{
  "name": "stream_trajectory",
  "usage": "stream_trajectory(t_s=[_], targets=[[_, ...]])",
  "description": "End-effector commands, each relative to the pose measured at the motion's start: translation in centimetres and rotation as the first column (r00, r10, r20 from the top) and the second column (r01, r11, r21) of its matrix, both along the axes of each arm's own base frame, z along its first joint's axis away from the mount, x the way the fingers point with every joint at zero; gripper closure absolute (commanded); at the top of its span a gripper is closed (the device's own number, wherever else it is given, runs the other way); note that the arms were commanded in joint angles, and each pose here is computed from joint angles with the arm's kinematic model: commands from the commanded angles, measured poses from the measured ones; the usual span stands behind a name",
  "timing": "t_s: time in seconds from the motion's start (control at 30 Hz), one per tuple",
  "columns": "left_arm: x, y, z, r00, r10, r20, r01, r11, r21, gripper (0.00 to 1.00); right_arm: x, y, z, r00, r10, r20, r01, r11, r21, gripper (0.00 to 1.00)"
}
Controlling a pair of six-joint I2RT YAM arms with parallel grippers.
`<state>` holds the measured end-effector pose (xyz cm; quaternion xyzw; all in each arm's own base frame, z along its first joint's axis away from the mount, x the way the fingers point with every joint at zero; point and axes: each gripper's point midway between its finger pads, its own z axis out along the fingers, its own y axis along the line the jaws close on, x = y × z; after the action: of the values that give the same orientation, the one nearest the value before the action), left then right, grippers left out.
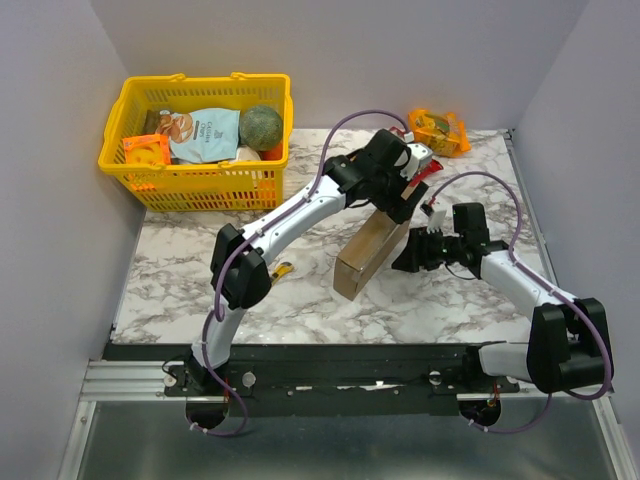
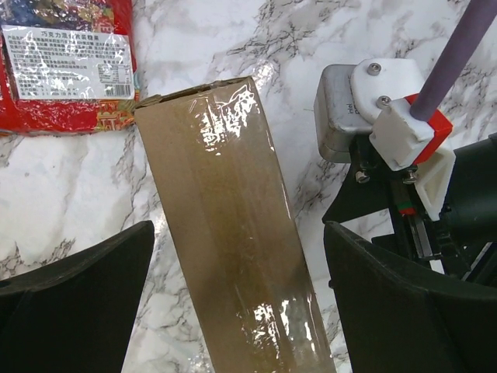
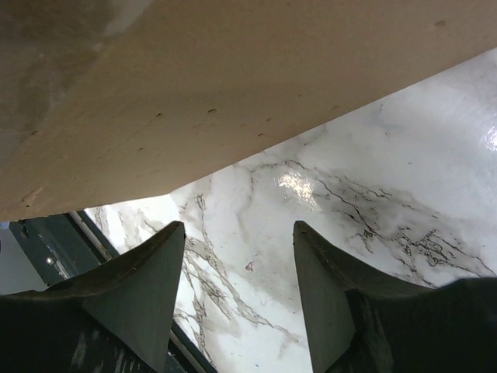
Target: Unpack the express box
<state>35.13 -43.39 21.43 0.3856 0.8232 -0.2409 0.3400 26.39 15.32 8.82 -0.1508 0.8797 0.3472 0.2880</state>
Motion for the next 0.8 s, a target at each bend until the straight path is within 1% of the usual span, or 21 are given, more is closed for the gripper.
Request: stream_trajectory(t_s=[0.0,0.17,0.23,0.27,0.33,0.37,0.43,0.5,0.53,0.57,0.6,0.63,0.7,0.77], targets=[[-0.1,-0.3,-2.0,0.999,0.02,-0.04,-0.019,0.999,0.029,0.01,0.3,-0.3,0.0,0.999,-0.033,0.015,0.033,0.999,-0.007,0.34],[0.1,0.3,-3.0,0.998,0.041,-0.039,-0.038,0.997,0.069,0.02,0.4,-0.2,-0.1,0.999,-0.035,0.007,0.035,0.999,-0.003,0.35],[0.1,0.3,-2.9,0.999,0.027,-0.036,-0.024,0.997,0.071,0.07,0.4,-0.3,-0.2,0.999,-0.036,0.001,0.036,0.999,-0.005,0.35],[-0.1,0.3,-2.7,1.0,0.004,-0.026,-0.002,0.997,0.075,0.12,0.4,-0.2,-0.3,0.999,-0.035,-0.002,0.035,0.999,-0.004,0.35],[-0.4,0.2,-1.9,0.999,-0.027,-0.028,0.028,0.998,0.062,0.18,0.4,-0.2,-0.3,0.999,-0.033,-0.005,0.033,0.999,-0.002,0.35],[-0.6,0.0,-1.6,0.999,-0.038,-0.036,0.04,0.998,0.047,0.23,0.4,-0.2,-0.3,1.0,-0.031,-0.006,0.031,1.0,-0.002,0.35],[-1.3,-0.4,-0.2,0.993,-0.083,-0.083,0.081,0.996,-0.03,0.26,0.4,-0.1,-0.3,1.0,-0.028,-0.008,0.028,1.0,0.001,0.35],[-1.9,-0.5,1.2,0.989,-0.09,-0.121,0.079,0.993,-0.092,0.29,0.5,-0.1,-0.4,1.0,-0.025,-0.014,0.025,1.0,0.002,0.35],[-2.2,-0.5,1.7,0.984,-0.108,-0.144,0.09,0.988,-0.126,0.29,0.5,0.0,-0.4,1.0,-0.021,-0.013,0.021,1.0,0.004,0.36],[-2.8,-0.5,2.4,0.968,-0.157,-0.195,0.12,0.975,-0.188,0.3,0.6,0.0,-0.5,1.0,-0.024,-0.018,0.024,1.0,0.002,0.36],[-3.0,-0.4,3.0,0.963,-0.159,-0.216,0.11,0.969,-0.22,0.3,0.6,0.0,-0.5,1.0,-0.022,-0.02,0.022,1.0,0.004,0.36],[-3.0,-0.2,3.2,0.964,-0.16,-0.213,0.111,0.968,-0.225,0.3,0.8,0.1,-0.4,1.0,-0.021,-0.018,0.021,1.0,0.009,0.36],[-2.9,0.1,3.7,0.952,-0.192,-0.239,0.124,0.955,-0.271,0.31,1.0,0.2,-0.7,0.999,-0.024,-0.034,0.024,1.0,0.011,0.36],[-2.2,0.6,4.2,0.944,-0.19,-0.27,0.103,0.946,-0.307,0.32,1.1,0.1,-1.0,0.998,-0.029,-0.05,0.029,1.0,0.004,0.36]])
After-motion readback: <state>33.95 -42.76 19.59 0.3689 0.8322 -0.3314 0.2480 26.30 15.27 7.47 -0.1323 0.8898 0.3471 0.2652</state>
